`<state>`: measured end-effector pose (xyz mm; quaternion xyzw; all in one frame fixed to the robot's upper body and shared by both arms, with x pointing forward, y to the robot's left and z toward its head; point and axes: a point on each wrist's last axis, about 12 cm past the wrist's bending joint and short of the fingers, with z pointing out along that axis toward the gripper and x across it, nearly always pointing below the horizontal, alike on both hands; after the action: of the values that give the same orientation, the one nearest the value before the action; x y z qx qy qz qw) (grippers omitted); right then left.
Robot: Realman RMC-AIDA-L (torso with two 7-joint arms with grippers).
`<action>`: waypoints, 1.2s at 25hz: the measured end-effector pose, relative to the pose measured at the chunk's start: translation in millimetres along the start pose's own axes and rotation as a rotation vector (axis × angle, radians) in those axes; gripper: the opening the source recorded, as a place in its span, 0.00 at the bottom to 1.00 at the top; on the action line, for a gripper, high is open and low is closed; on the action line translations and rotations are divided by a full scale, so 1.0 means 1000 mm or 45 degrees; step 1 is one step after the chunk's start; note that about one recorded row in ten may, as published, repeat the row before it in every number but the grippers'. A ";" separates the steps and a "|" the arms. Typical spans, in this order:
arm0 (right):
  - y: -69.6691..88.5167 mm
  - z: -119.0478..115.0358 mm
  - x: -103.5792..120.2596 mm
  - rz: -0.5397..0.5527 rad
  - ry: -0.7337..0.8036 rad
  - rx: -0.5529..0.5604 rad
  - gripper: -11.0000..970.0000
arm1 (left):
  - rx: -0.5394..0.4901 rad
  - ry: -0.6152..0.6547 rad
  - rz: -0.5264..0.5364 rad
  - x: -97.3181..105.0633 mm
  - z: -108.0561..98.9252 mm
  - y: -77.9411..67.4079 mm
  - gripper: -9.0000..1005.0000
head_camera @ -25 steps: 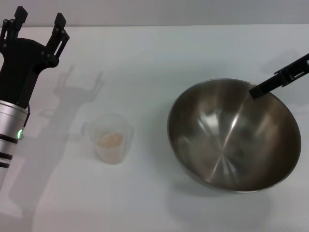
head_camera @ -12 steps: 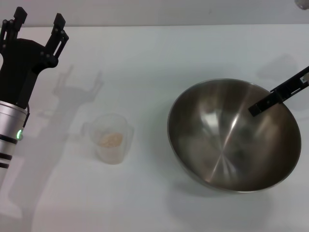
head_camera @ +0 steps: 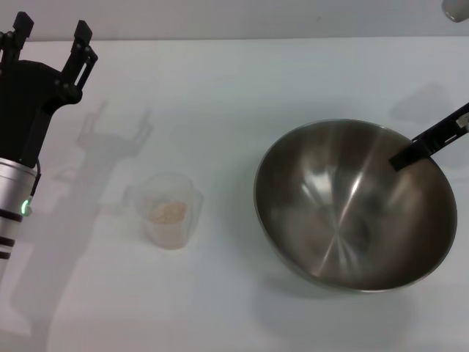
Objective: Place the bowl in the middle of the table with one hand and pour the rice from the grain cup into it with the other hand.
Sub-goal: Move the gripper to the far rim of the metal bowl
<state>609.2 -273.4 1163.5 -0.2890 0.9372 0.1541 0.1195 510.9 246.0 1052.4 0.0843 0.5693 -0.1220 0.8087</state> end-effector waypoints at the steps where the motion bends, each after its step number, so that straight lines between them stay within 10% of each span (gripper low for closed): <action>1: 0.000 0.000 0.000 -0.003 0.001 0.000 0.48 | -0.002 -0.002 0.000 0.000 -0.001 0.000 0.81; 14: 0.002 0.001 -0.001 -0.009 0.000 0.001 0.09 | -0.010 -0.021 0.000 -0.002 -0.005 0.001 0.81; 30: 0.010 -0.003 -0.011 -0.053 -0.080 0.015 0.04 | -0.001 -0.030 -0.003 -0.003 -0.006 0.000 0.81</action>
<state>611.5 -261.2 1172.3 -0.3028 0.9277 0.1551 0.1538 504.5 247.6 1052.8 0.0816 0.5600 -0.1237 0.8152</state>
